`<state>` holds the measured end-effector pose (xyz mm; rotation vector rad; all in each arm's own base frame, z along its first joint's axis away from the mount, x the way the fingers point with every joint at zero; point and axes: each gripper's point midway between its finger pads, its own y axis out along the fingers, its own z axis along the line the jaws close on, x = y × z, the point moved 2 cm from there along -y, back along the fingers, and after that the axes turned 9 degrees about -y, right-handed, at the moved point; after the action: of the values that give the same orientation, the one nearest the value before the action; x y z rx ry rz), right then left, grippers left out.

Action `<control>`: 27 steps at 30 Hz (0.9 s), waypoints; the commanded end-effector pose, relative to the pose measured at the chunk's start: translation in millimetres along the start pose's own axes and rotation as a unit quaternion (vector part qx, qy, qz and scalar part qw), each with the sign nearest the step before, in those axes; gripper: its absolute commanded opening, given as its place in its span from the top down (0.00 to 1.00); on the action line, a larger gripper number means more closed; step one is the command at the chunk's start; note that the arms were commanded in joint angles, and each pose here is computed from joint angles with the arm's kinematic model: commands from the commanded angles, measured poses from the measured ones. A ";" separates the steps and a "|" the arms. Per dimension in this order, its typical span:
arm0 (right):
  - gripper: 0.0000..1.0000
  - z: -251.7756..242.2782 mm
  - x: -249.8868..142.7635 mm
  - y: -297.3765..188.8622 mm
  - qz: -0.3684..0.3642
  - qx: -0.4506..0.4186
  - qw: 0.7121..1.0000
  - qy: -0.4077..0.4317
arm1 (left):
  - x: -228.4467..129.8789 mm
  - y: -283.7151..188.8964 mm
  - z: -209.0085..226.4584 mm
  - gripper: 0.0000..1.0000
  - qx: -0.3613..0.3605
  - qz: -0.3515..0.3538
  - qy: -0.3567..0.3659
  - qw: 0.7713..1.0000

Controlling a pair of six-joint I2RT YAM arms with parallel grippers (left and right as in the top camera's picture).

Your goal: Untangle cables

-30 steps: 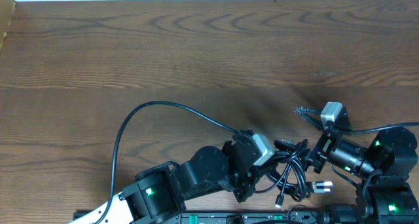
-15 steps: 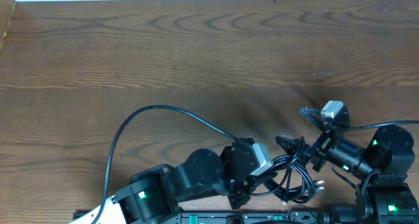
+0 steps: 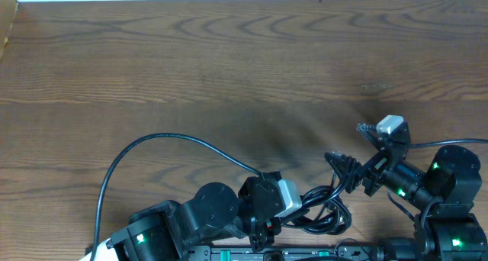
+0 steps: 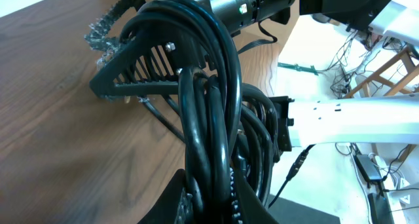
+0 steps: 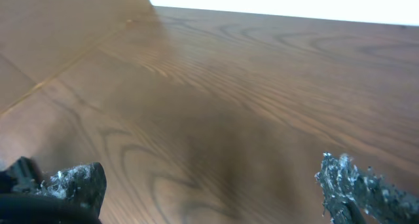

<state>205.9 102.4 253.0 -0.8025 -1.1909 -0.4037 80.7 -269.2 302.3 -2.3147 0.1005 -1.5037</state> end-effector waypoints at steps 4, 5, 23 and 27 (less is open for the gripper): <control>0.01 -34.3 -6.7 -6.4 0.029 -0.120 0.992 0.011 | -8.1 -9.2 -20.7 0.93 -0.054 0.021 0.027 0.998; 0.01 -36.9 -8.4 -7.2 0.033 -0.129 0.991 0.012 | -10.3 -9.2 -20.1 0.92 -0.052 0.026 0.025 0.998; 0.01 -30.3 -27.0 -7.7 0.073 -0.112 0.991 0.006 | -1.5 -19.1 52.9 0.92 0.188 -0.010 0.025 0.982; 0.01 -12.6 -26.8 -4.6 0.071 -0.052 0.996 -0.034 | 4.6 -28.3 71.4 0.92 0.255 -0.029 0.028 0.966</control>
<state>208.5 72.6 216.5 -1.0686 -1.0595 -0.4006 121.7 -240.2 277.9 -1.9937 -0.1272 -1.4249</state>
